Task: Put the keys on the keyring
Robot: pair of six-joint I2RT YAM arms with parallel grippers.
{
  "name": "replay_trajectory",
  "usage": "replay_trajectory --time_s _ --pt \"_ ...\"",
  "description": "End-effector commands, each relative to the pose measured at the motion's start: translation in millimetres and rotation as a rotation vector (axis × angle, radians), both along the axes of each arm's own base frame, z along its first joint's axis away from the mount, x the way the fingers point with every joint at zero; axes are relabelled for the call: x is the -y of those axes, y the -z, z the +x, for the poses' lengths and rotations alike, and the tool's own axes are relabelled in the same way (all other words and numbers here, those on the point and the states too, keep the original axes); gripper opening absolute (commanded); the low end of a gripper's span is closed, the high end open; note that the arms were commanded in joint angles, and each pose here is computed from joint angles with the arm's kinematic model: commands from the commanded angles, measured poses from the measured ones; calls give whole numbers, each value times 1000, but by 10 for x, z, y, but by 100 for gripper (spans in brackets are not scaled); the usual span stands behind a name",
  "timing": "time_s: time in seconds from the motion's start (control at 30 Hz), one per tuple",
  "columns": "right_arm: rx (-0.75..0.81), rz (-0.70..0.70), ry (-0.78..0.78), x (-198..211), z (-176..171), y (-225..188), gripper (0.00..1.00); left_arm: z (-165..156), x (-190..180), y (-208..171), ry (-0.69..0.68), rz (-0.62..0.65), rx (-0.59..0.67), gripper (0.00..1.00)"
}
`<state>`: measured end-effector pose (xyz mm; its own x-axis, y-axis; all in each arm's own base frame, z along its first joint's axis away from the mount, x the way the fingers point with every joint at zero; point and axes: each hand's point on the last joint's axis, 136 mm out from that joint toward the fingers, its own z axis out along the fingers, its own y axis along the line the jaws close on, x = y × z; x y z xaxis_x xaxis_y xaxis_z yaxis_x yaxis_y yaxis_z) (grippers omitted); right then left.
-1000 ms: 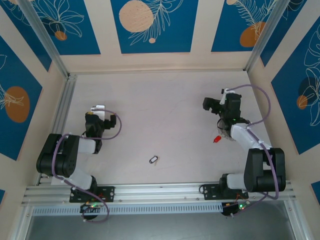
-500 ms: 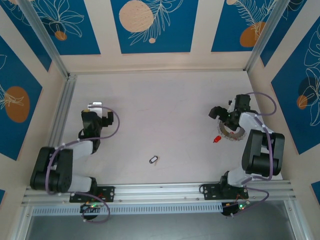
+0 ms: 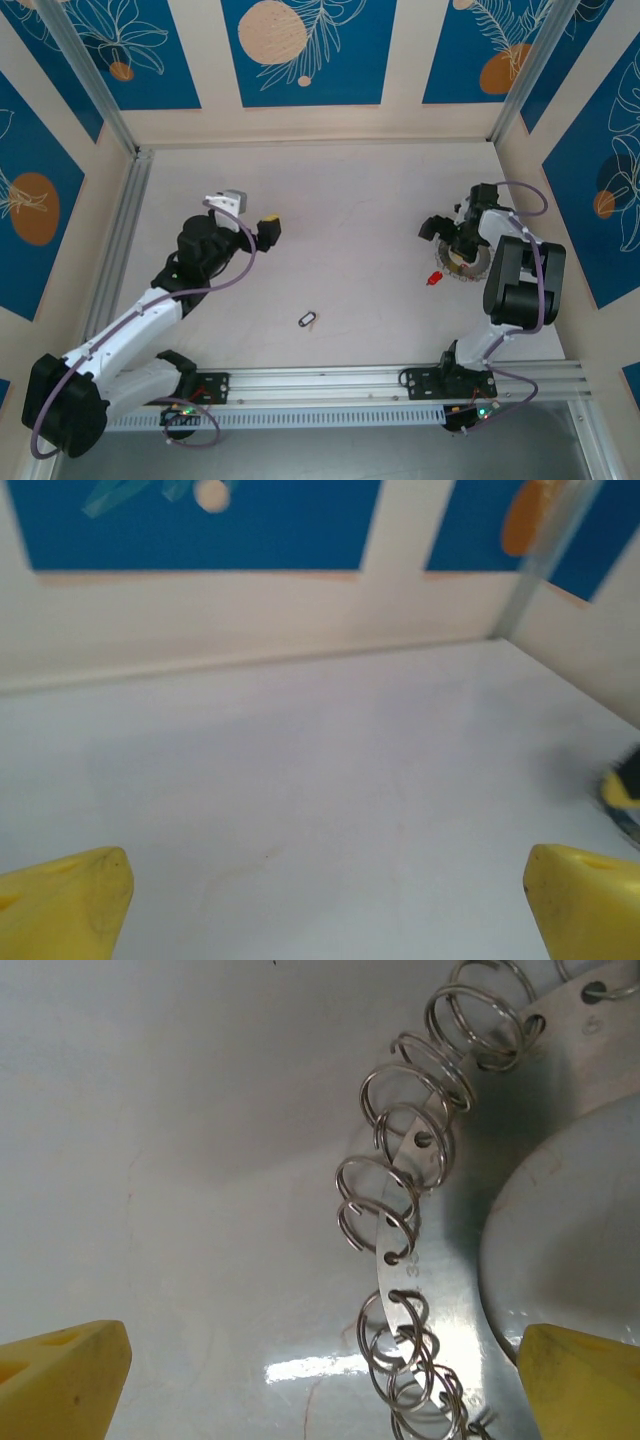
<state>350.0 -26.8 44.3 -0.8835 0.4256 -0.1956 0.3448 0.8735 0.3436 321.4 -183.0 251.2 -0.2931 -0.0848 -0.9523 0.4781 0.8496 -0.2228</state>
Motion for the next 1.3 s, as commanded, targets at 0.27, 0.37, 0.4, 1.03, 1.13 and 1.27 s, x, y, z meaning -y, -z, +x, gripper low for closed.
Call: replay_trajectory --time_s 0.27,0.37,0.4,1.03,1.13,1.27 --pt "-43 22 -79 -136 252 29 99 -425 200 -191 193 -160 -11 100" --pt "-40 25 -103 -253 301 12 99 -430 169 -215 177 -166 -10 100" --pt "-40 25 -114 -303 312 6 99 -430 163 -222 173 -168 -10 100" --pt "-15 -235 -206 -394 148 -251 98 -428 77 76 118 -155 -88 100" --pt "-50 -285 -188 -211 76 -180 95 -426 107 107 132 -159 -98 100" --pt "-77 -289 -166 -76 108 -97 87 -435 136 80 155 -131 -99 100"
